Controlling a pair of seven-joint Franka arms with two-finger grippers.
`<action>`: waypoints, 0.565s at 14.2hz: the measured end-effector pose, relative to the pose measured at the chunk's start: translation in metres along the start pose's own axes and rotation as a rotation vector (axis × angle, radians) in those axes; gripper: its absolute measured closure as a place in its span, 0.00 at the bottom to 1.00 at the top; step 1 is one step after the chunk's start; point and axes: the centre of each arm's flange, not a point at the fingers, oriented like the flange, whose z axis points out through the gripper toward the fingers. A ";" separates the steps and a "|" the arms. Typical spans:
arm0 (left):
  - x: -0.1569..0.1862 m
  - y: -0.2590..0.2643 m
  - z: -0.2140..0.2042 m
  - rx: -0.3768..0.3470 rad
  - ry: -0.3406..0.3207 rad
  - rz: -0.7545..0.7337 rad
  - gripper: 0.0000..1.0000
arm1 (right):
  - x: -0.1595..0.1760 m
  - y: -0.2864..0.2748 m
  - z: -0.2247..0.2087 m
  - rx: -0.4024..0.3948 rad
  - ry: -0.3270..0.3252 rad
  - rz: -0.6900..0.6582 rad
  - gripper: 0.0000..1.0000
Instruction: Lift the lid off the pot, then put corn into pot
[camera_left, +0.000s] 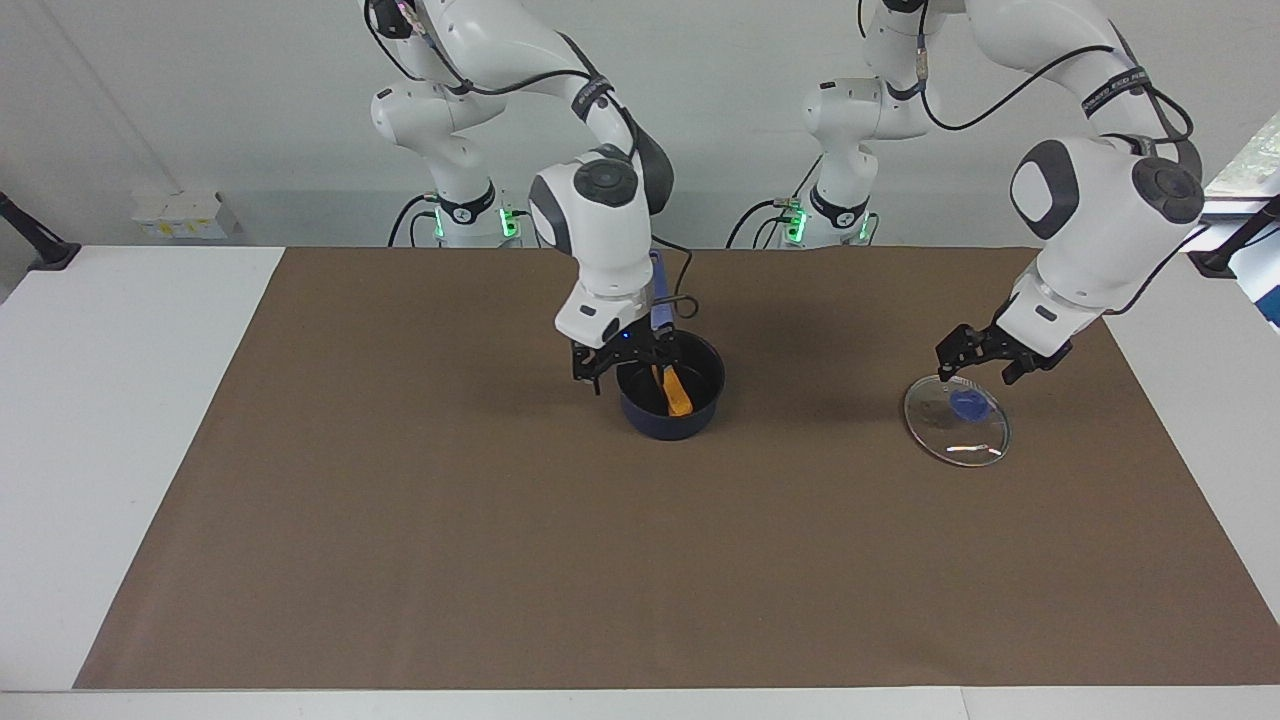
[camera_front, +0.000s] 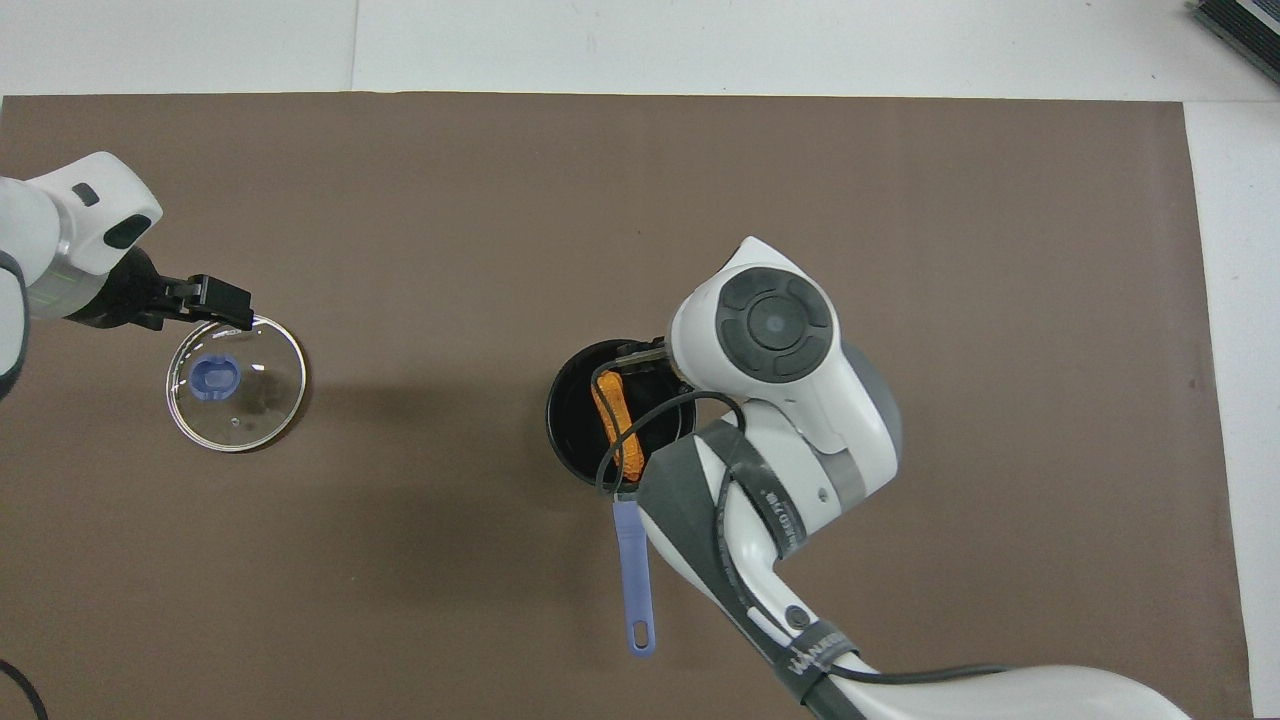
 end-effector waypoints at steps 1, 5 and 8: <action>-0.001 0.006 -0.014 -0.001 -0.007 0.010 0.00 | 0.004 0.021 -0.018 -0.006 0.002 0.020 0.00; -0.007 0.013 -0.041 -0.005 -0.046 0.021 0.00 | 0.013 0.109 -0.073 -0.030 0.009 0.049 0.00; -0.020 0.015 -0.062 -0.007 -0.065 0.024 0.00 | 0.013 0.184 -0.108 -0.046 0.022 0.090 0.00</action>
